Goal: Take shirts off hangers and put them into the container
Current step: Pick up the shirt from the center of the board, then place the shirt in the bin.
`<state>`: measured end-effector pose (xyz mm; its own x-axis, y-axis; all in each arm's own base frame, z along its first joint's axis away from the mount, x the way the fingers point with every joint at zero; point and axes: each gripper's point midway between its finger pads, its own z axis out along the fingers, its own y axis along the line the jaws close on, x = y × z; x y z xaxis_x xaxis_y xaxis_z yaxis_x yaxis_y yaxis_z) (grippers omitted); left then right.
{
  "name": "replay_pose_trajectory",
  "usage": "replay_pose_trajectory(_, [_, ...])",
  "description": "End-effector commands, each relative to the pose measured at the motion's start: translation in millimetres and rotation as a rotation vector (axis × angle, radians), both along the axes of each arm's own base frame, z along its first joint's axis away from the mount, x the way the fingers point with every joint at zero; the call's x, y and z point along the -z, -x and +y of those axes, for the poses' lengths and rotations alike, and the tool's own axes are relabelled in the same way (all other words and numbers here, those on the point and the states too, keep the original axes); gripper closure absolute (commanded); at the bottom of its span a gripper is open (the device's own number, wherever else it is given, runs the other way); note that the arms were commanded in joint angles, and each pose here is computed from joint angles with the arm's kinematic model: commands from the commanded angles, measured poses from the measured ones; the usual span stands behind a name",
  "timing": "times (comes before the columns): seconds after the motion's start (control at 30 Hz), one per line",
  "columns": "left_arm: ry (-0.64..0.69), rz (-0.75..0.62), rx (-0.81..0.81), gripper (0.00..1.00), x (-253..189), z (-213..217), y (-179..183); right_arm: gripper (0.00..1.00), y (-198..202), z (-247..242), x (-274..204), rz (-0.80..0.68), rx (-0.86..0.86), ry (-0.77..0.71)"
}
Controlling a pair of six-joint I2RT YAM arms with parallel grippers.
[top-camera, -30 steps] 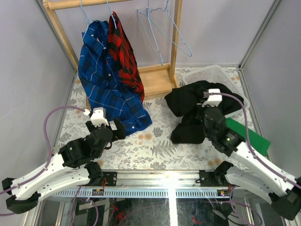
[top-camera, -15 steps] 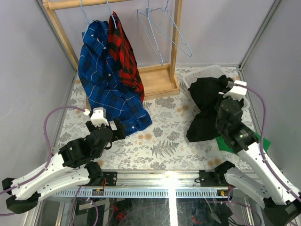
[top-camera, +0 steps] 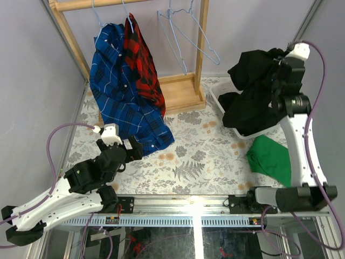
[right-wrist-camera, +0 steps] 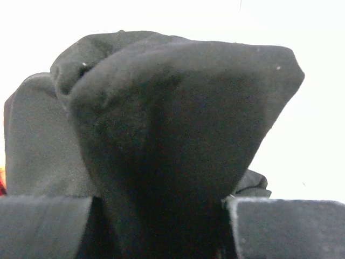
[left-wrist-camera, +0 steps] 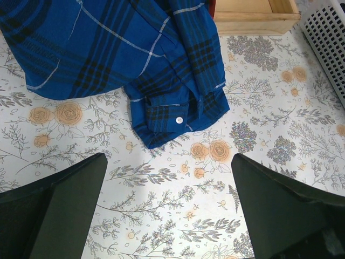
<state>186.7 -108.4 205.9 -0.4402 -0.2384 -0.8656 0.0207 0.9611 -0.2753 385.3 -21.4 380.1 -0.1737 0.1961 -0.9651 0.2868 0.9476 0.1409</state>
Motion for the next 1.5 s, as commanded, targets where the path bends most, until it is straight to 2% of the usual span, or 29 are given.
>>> replay_pose_trajectory(0.0, [0.007, -0.017, -0.019, 0.0, -6.6, 3.5, -1.3, 1.0, -29.4, -1.7, -37.6, -0.049, -0.056, -0.005])
replay_pose_trajectory(0.1, [0.006, -0.017, -0.018, 0.0, -6.4, 3.2, -1.4, 1.0, -49.4, -6.9, -29.5, -0.026, -0.074, 0.009])
replay_pose_trajectory(0.17, [0.004, -0.016, -0.018, 0.0, -5.8, 3.1, -1.5, 1.0, -61.5, -6.8, -11.4, 0.042, -0.097, 0.007])
replay_pose_trajectory(0.37, [0.001, -0.012, -0.018, 0.0, -5.0, 2.4, -1.8, 0.99, -84.1, -23.1, 67.7, 0.221, -0.033, 0.035])
replay_pose_trajectory(0.6, [-0.005, -0.009, -0.018, 0.0, -3.7, 2.3, -1.9, 0.99, -94.8, -22.3, 196.3, 0.501, -0.059, -0.004])
replay_pose_trajectory(0.83, [-0.004, -0.009, -0.018, 0.0, -4.1, 1.9, -2.1, 0.97, -105.8, -18.7, 271.8, 0.689, -0.099, -0.01])
replay_pose_trajectory(0.97, [-0.005, -0.009, -0.018, 0.0, -4.0, 1.7, -2.2, 0.97, -113.0, -27.2, 279.0, 0.741, -0.054, 0.007])
replay_pose_trajectory(1.07, [-0.005, -0.009, -0.019, 0.0, -4.0, 1.8, -2.2, 0.97, -123.3, -27.1, 249.6, 0.657, -0.058, 0.014])
replay_pose_trajectory(1.2, [-0.009, -0.008, -0.019, 0.0, -3.7, 1.9, -2.4, 0.95, -135.9, -45.3, 202.6, 0.541, 0.027, 0.082])
replay_pose_trajectory(1.27, [-0.009, -0.007, -0.02, 0.0, -3.4, 1.6, -2.6, 0.95, -143.6, -48.3, 196.7, 0.517, 0.024, 0.108])
replay_pose_trajectory(1.37, [-0.011, -0.005, -0.019, 0.0, -2.6, 1.2, -2.6, 0.92, -152.4, -26.5, 234.7, 0.587, -0.151, 0.109])
replay_pose_trajectory(1.47, [-0.012, -0.003, -0.016, 0.0, -2.9, 0.4, -2.6, 0.91, -145.7, -21.7, 297.0, 0.771, -0.202, 0.088])
